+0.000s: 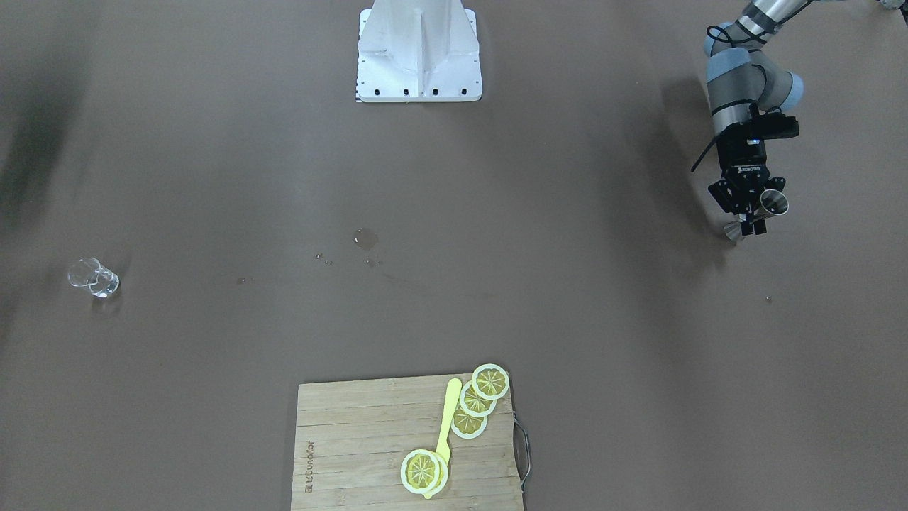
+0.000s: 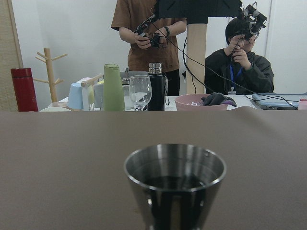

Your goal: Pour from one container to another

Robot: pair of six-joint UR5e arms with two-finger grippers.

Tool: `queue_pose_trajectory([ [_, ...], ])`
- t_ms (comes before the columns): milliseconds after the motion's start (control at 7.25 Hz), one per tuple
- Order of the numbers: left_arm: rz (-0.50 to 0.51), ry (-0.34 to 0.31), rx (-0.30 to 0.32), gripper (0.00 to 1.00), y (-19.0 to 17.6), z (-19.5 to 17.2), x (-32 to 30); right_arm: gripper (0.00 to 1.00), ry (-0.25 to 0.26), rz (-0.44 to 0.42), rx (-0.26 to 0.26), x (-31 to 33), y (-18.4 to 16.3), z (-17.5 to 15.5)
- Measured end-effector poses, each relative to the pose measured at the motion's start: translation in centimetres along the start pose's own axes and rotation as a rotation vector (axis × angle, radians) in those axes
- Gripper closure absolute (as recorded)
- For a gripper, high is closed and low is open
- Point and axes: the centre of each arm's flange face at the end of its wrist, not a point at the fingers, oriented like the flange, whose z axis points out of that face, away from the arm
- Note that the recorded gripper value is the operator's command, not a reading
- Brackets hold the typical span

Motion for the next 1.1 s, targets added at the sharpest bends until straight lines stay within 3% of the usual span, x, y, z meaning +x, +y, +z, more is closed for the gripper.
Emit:
queue_pose_trajectory([
  [276, 0.001, 0.0, -0.001, 0.88, 0.2, 0.1, 0.1, 0.0, 0.076, 0.057, -0.06, -0.3, 0.6, -1.2],
  [552, 0.001, 0.002, -0.009, 0.37, 0.4, 0.2, 0.2, 0.0, 0.186, -0.01, -0.177, 0.9, 0.2, -2.6],
  [690, 0.0, 0.003, -0.011, 0.02, 0.4, 0.2, 0.3, 0.0, 0.23, -0.03, -0.24, 2.2, -0.5, -3.8],
  [1103, 0.005, 0.003, -0.012, 0.02, 0.5, 0.3, 0.5, 0.0, 0.298, 0.0, -0.389, 4.8, -2.6, -5.7],
])
